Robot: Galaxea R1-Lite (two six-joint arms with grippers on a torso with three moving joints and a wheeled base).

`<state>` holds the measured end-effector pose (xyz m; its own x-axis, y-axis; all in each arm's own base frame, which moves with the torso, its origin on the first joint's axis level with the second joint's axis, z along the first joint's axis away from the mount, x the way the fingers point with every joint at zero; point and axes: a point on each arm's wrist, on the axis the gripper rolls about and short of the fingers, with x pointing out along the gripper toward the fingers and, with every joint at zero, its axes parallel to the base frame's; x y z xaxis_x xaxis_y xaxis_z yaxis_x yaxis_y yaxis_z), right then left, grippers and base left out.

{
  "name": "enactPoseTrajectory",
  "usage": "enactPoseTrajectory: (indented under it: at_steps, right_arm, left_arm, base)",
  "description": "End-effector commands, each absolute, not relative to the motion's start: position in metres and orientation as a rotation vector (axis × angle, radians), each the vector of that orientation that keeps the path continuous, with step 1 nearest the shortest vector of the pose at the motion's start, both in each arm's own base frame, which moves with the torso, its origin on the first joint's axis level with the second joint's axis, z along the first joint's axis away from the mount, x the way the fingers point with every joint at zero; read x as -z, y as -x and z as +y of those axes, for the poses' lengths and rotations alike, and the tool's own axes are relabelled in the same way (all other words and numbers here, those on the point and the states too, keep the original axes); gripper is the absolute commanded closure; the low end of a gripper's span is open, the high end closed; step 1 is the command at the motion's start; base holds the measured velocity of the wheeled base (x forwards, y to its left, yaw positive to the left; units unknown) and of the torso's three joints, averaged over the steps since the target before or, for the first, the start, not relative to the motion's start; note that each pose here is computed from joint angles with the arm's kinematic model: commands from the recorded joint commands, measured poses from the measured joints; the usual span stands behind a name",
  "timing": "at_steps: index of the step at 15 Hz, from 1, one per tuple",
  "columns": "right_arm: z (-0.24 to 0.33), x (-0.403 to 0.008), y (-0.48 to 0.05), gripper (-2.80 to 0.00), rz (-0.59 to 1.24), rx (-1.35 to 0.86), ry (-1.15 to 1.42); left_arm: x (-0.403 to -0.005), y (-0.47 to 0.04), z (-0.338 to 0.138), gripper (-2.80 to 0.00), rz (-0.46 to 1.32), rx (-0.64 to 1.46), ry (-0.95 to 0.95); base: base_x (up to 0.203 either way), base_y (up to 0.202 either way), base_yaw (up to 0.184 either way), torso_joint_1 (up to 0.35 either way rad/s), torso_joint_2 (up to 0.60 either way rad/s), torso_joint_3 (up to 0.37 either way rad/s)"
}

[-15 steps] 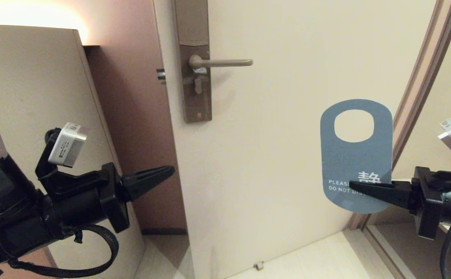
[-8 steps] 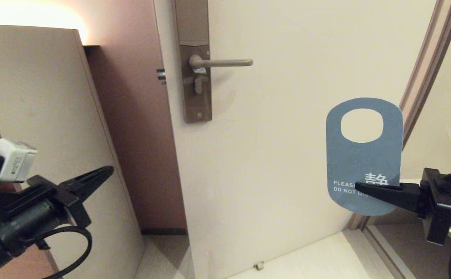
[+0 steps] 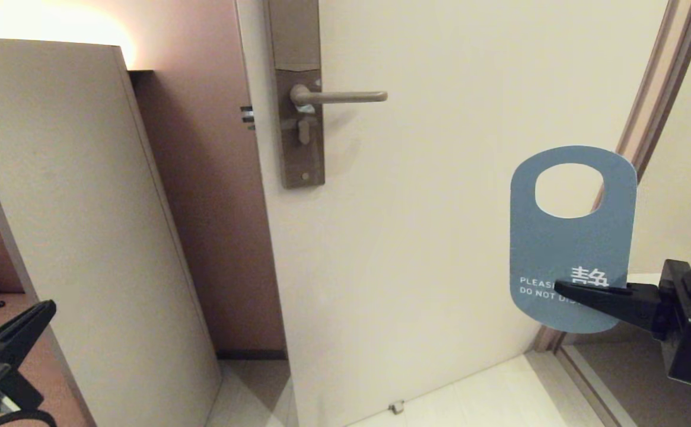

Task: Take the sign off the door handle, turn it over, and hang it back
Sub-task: Hang the sign back with the other side facing out

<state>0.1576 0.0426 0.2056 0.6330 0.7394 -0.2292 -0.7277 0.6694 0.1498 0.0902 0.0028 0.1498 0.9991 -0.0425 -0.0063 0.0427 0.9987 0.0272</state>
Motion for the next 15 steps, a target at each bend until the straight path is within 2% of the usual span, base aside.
enactPoseTrajectory:
  at_steps: [1, 7, 15]
  right_arm:
    - [0.042, -0.204, -0.156, 0.0, 0.285, -0.843, -0.045]
    - [0.043, -0.203, -0.157, 0.0, 0.292, -0.843, -0.046]
    - [0.037, -0.201, -0.158, 0.0, 0.296, -0.81, -0.051]
  left_arm:
    - [-0.149, -0.061, 0.002, 0.0, -0.061, 0.023, -0.034]
    - [-0.113, -0.005, -0.002, 0.0, -0.014, 0.005, -0.032]
    - [-0.099, -0.003, -0.002, 0.0, 0.082, 0.002, -0.118]
  base:
    - [0.0, 0.0, 0.0, 0.0, 0.0, 0.0]
    - [0.0, 0.0, 0.0, 0.0, 0.0, 0.0]
    - [0.0, 0.0, 0.0, 0.0, 0.0, 0.0]
